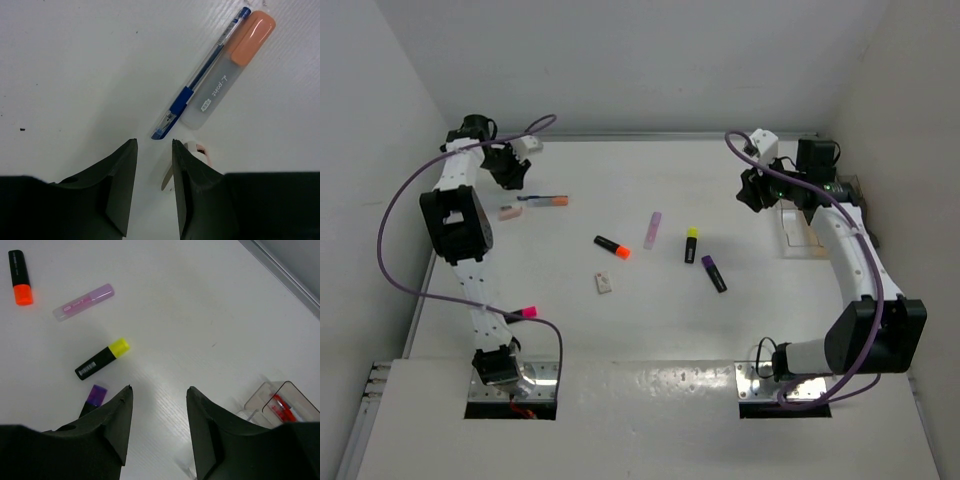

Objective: Sort the stationery into containers
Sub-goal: Grab a piece of stationery with the left arm

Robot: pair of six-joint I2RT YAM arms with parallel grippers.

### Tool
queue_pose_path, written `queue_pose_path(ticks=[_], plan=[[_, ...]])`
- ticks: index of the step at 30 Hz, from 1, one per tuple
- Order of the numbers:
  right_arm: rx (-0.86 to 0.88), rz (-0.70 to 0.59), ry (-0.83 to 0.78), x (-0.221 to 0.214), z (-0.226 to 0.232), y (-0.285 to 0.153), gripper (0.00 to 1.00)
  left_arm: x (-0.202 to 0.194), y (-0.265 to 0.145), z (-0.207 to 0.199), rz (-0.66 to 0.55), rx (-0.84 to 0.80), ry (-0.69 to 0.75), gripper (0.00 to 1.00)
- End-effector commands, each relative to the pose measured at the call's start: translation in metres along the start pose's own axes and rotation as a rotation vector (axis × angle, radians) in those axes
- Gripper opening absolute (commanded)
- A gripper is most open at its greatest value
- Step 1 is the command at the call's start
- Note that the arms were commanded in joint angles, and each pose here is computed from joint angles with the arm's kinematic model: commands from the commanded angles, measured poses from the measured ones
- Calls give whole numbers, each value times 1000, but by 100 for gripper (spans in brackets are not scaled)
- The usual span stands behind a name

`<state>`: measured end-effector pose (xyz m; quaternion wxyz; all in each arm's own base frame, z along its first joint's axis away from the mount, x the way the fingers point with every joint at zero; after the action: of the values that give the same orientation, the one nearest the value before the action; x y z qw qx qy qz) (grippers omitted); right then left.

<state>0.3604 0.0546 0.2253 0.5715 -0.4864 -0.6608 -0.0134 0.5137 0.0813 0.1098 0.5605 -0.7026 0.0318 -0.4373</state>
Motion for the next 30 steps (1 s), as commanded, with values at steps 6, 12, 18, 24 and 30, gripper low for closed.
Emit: queue_pose_path(ticks=[6,12,18,24,30], plan=[[-4,-38,-5,18,-8,-5,48,-17,31,5,25,-32,20,41],[-2,-16,0,15,-12,-1,49,-22,45,4,19,-57,3,43],[1,-7,-8,13,-13,0,49,-33,59,0,36,-87,-15,40],[25,-13,-28,21,-8,5,48,-47,69,-8,69,-130,-8,32],[31,-48,-14,33,-4,4,46,-46,64,-8,74,-123,4,9]])
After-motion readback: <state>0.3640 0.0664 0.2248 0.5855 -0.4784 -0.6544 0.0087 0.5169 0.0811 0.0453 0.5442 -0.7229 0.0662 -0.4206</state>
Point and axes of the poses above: each gripper's point midway between its finger pads, its own y axis out along the fingers, its own z axis along the line the jaws close on, x = y × z, the point moved 3 cm from there along -y, back along the fingers, and after that the axes turned 15 degrees about -y, right-handed, at the moved point
